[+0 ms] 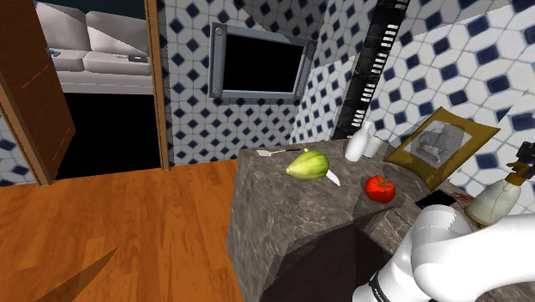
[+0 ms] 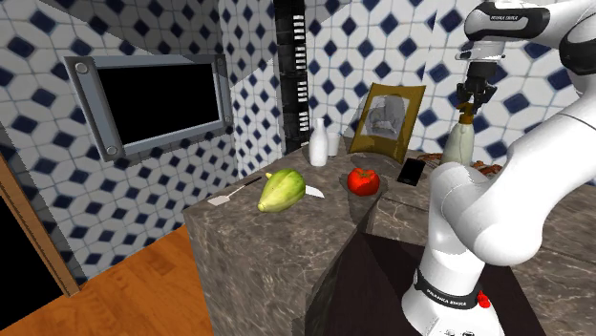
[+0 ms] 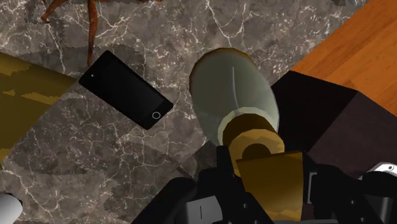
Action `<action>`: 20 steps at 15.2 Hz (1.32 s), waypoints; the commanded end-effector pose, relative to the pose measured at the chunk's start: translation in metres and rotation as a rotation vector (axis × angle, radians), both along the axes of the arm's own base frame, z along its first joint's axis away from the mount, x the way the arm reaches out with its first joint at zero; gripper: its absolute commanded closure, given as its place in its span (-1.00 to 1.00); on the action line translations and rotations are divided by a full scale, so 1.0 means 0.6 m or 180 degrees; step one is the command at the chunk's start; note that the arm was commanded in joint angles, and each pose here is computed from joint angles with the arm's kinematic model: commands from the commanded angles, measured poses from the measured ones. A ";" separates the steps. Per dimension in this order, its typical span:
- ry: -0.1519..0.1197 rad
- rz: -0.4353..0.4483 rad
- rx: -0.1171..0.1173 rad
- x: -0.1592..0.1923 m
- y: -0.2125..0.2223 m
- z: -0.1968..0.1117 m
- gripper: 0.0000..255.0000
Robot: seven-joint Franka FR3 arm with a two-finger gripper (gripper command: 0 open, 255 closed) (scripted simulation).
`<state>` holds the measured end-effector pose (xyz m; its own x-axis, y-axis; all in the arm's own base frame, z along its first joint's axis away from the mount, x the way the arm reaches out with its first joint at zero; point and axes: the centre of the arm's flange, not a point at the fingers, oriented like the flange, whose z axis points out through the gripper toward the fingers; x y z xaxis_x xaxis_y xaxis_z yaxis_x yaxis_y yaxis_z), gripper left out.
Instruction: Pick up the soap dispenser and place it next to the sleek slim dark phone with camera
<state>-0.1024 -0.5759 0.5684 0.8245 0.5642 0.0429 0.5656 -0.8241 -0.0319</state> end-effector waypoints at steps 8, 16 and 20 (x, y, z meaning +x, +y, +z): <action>0.0004 0.0002 0.0001 -0.052 -0.030 -0.071 1.00; 0.0004 0.0002 0.0001 -0.052 -0.030 -0.141 1.00; 0.0004 0.0002 0.0001 -0.052 -0.030 -0.177 1.00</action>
